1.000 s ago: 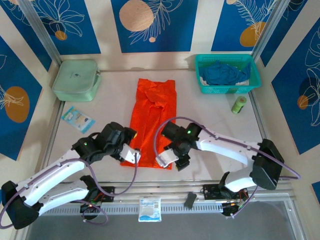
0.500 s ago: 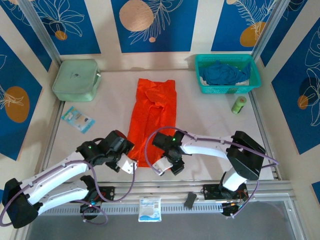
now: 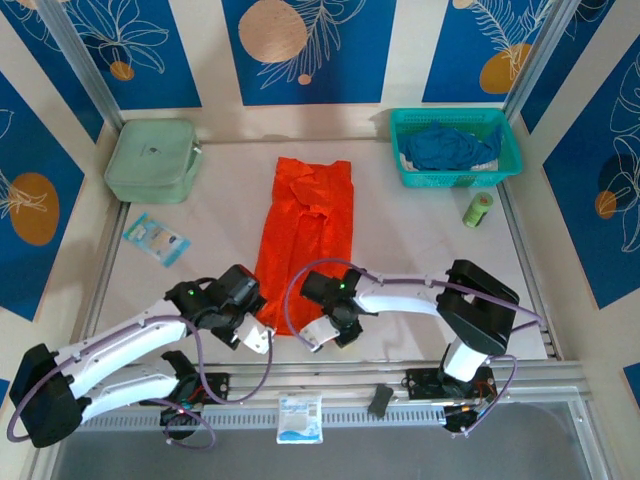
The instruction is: Fold and stack the t-shirts
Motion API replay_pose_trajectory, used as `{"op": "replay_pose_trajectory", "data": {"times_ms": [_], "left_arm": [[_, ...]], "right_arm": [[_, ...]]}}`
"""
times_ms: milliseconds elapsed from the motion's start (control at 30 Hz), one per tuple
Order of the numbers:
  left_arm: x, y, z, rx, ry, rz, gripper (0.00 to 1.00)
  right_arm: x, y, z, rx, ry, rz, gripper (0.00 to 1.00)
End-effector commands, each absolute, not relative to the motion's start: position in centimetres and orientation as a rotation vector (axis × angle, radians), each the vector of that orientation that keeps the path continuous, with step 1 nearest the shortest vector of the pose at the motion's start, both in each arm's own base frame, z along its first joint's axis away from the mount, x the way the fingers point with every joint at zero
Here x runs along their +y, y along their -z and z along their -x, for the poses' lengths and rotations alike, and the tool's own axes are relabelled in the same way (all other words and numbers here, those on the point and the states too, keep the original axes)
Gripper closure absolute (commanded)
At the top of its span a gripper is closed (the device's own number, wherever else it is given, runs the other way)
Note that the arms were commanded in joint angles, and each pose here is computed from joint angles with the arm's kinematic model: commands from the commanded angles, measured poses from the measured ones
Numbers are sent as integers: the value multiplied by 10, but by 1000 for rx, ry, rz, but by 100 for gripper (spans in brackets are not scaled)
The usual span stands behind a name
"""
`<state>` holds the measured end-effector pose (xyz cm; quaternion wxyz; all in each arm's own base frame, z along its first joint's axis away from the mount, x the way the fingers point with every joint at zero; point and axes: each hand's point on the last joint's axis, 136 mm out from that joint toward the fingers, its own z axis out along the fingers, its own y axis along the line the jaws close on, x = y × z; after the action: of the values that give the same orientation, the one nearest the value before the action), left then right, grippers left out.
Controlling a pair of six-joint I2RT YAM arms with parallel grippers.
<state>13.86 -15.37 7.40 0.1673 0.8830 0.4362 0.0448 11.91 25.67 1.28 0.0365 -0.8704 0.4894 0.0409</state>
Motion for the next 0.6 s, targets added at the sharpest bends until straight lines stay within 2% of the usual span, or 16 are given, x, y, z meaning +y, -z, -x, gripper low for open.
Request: {"op": "replay_pose_trajectory", "data": {"times_ms": [0, 100, 200, 300, 567], "left_arm": [[-146, -65, -120, 1261, -40, -2584, 21], [-145, -66, -117, 1267, -24, -2603, 24], [-146, -64, -116, 1254, -26, -2632, 29], [-151, -62, -116, 1229, -20, -2659, 34], [-165, -56, -123, 1240, 6, -2663, 39]], "right_arm": [[241, 6, -111, 1574, -106, 2685, 77], [228, 4, -119, 1618, -63, 2654, 87], [219, -1, -131, 1652, -33, 2616, 93], [218, -8, -142, 1674, -27, 2575, 95], [217, -12, -147, 1694, -46, 2548, 98]]}}
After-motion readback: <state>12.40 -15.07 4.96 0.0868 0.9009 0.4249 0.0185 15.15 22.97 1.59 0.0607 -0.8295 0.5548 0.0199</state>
